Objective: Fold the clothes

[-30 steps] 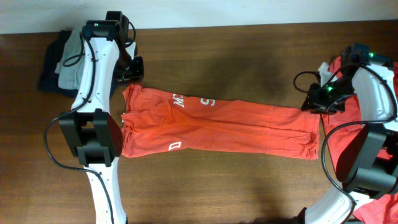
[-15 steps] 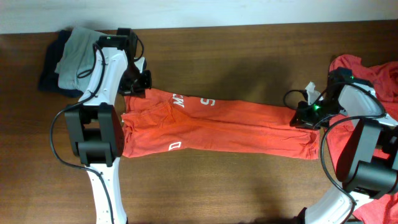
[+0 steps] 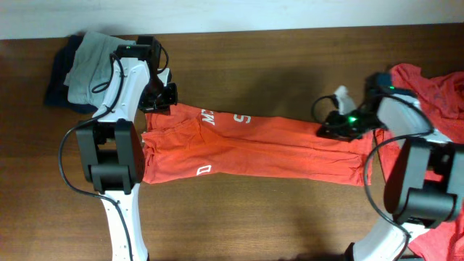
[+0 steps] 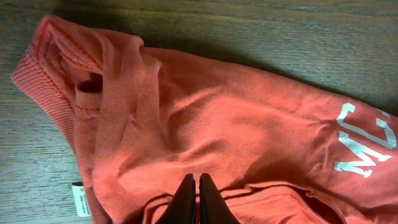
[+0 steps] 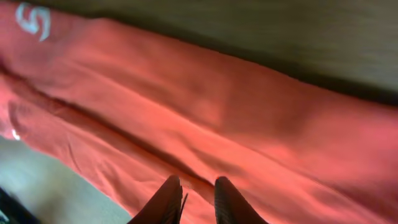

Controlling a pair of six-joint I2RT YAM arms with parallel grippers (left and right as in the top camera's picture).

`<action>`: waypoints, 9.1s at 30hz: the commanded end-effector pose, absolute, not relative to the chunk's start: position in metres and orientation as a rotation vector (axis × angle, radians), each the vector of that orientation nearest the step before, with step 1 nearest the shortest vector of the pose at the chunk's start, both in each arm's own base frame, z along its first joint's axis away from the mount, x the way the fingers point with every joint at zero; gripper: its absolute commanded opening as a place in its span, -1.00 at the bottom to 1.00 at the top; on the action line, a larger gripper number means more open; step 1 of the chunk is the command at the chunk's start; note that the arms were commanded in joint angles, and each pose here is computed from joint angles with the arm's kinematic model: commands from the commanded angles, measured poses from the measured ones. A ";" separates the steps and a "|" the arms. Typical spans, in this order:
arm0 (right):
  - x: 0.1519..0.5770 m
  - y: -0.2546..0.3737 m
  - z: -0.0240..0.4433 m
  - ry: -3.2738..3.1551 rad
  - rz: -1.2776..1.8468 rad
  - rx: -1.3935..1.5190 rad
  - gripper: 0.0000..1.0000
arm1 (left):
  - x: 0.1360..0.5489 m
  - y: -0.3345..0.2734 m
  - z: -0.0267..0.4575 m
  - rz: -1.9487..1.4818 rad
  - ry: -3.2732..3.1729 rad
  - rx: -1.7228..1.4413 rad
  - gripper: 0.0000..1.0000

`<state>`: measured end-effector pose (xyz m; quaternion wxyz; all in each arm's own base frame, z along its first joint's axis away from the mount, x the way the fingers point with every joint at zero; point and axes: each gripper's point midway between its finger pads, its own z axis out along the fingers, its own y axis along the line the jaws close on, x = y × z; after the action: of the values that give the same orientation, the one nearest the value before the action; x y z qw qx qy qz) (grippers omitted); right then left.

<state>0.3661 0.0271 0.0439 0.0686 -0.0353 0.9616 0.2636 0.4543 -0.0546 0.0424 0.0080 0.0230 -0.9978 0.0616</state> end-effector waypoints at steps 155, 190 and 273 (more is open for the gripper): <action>0.282 -0.105 -0.019 3.130 0.130 0.737 0.18 | 0.487 -0.028 0.046 0.052 -3.264 0.105 0.98; 0.379 -0.065 0.146 3.021 0.098 0.327 -0.92 | 0.512 0.104 0.111 0.137 -3.374 0.619 0.98; 0.388 0.155 0.107 3.034 0.620 -0.310 -0.22 | 0.501 0.108 0.108 0.130 -3.329 0.628 0.98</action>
<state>0.3840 0.1667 0.0944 -0.0082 -0.0892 0.9683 0.2334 0.4977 0.1116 0.0977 -0.1128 0.1832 -0.9760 0.0328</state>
